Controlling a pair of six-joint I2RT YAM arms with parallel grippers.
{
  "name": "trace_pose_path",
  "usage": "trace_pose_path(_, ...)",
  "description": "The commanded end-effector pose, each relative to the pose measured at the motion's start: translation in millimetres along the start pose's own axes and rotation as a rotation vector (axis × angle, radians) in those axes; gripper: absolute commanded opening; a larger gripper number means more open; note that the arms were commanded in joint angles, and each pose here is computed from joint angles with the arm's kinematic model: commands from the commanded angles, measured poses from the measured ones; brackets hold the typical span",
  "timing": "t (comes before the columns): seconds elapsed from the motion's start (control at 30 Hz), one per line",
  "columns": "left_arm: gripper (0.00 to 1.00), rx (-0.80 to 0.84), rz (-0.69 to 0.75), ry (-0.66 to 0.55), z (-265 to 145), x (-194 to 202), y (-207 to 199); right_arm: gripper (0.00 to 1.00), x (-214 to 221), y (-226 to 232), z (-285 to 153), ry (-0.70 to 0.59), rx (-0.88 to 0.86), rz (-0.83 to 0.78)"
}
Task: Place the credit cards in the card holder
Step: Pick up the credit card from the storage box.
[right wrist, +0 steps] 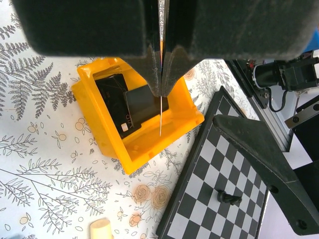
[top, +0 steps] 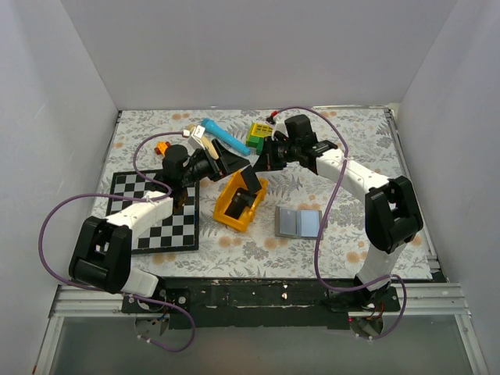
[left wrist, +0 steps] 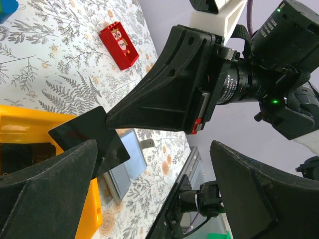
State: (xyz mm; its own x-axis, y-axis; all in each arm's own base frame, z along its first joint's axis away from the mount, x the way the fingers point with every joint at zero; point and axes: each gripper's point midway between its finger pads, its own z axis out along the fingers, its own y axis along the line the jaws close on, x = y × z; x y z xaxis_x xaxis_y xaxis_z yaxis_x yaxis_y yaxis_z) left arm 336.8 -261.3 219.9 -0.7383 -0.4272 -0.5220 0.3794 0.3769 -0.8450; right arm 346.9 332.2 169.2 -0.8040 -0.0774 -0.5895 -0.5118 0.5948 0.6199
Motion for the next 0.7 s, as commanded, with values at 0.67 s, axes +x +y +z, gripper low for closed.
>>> trace_pose_path(0.67, 0.82, 0.119, 0.069, -0.006, -1.6, -3.3, -38.1, 0.01, -37.3, 62.9, -81.9, -0.24, -0.357, 0.1)
